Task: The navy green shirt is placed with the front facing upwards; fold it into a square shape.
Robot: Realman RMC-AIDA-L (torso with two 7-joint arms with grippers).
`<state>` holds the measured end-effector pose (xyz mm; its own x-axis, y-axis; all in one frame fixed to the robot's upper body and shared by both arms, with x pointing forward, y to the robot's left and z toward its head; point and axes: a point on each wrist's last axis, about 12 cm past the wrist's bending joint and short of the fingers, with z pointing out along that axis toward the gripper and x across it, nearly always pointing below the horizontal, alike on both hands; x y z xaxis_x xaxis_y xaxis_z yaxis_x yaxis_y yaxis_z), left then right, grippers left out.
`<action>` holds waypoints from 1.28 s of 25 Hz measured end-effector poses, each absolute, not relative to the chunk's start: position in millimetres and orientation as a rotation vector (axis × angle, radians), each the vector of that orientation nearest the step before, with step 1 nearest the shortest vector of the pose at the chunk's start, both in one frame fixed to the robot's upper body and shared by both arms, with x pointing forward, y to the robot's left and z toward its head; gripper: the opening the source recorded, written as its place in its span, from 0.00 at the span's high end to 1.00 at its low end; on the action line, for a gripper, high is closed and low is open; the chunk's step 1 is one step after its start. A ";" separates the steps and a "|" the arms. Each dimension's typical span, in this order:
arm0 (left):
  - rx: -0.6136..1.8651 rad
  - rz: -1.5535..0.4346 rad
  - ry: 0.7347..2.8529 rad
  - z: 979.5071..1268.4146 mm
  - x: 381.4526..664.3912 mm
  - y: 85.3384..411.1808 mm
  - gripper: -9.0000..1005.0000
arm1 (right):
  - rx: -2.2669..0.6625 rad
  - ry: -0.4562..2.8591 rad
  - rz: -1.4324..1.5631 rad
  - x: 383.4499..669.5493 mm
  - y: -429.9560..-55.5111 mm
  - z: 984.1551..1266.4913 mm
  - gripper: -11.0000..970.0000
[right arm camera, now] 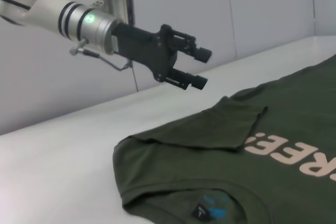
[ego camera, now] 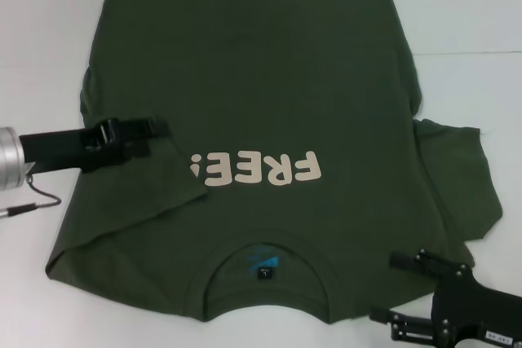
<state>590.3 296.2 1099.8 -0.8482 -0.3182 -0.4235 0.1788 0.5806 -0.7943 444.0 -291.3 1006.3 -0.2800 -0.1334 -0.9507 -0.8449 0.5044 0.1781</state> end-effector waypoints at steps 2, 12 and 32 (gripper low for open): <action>0.068 -1.261 2.248 1104.3 581.0 295.2 0.44 | -0.793 1.725 0.902 445.2 -292.1 1009.9 0.04; 0.732 -1.232 2.042 1100.4 521.0 300.4 0.15 | -0.536 1.870 1.119 479.2 -309.0 1042.0 0.04; 1.006 -0.918 1.862 1078.1 485.2 313.0 0.05 | -0.018 2.439 1.159 563.2 -378.5 1151.1 0.04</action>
<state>485.2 313.0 1078.1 -0.3533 0.2933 -0.8883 0.8832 0.4176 -0.2134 563.2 -378.5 1151.1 -0.9040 0.1717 -0.3916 -0.1952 0.6491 0.7353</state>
